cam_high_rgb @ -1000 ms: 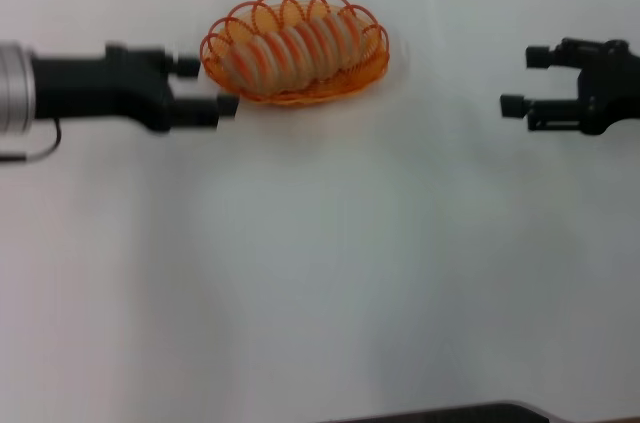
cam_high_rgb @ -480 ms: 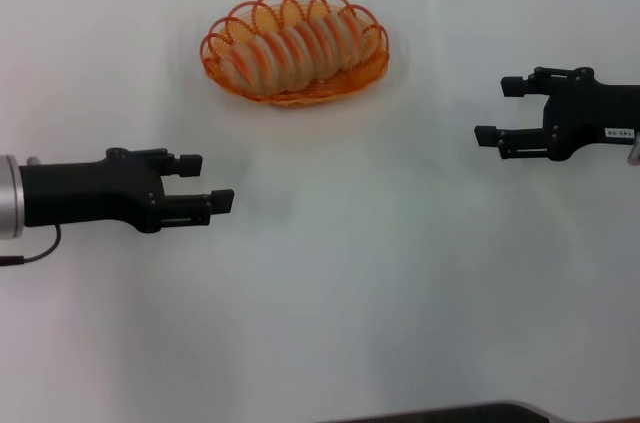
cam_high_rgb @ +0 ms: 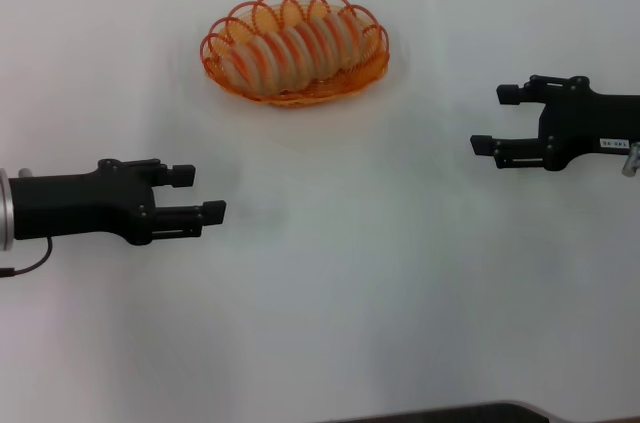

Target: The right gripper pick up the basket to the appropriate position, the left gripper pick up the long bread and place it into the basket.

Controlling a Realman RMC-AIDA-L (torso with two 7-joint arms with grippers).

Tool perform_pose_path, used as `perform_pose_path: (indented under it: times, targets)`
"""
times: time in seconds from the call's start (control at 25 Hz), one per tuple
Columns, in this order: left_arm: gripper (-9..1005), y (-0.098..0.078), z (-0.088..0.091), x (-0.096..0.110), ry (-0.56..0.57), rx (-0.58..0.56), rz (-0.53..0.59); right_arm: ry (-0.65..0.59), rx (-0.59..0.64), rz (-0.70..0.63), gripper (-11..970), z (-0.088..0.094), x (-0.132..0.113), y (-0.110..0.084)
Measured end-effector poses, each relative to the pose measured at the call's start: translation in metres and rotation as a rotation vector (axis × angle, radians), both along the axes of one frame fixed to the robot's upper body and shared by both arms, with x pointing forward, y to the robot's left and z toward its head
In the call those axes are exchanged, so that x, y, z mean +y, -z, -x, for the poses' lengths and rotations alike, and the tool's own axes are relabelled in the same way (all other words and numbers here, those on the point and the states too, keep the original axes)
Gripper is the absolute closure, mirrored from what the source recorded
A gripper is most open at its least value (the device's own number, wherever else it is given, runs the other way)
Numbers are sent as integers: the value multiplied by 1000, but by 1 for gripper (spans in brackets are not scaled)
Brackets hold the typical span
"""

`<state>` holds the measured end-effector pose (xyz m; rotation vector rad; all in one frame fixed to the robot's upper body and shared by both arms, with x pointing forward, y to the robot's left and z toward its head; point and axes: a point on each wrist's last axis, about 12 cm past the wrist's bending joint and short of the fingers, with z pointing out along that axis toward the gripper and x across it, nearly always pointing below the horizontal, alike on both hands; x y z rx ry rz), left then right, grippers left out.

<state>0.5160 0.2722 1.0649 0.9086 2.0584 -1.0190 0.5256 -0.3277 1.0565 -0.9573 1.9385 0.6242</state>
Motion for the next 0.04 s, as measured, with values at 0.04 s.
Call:
perform_pose_path:
  times: [0.04]
  targets:
    - [240,0,0,0,2,0,1,1,0,1,111,0,0,0]
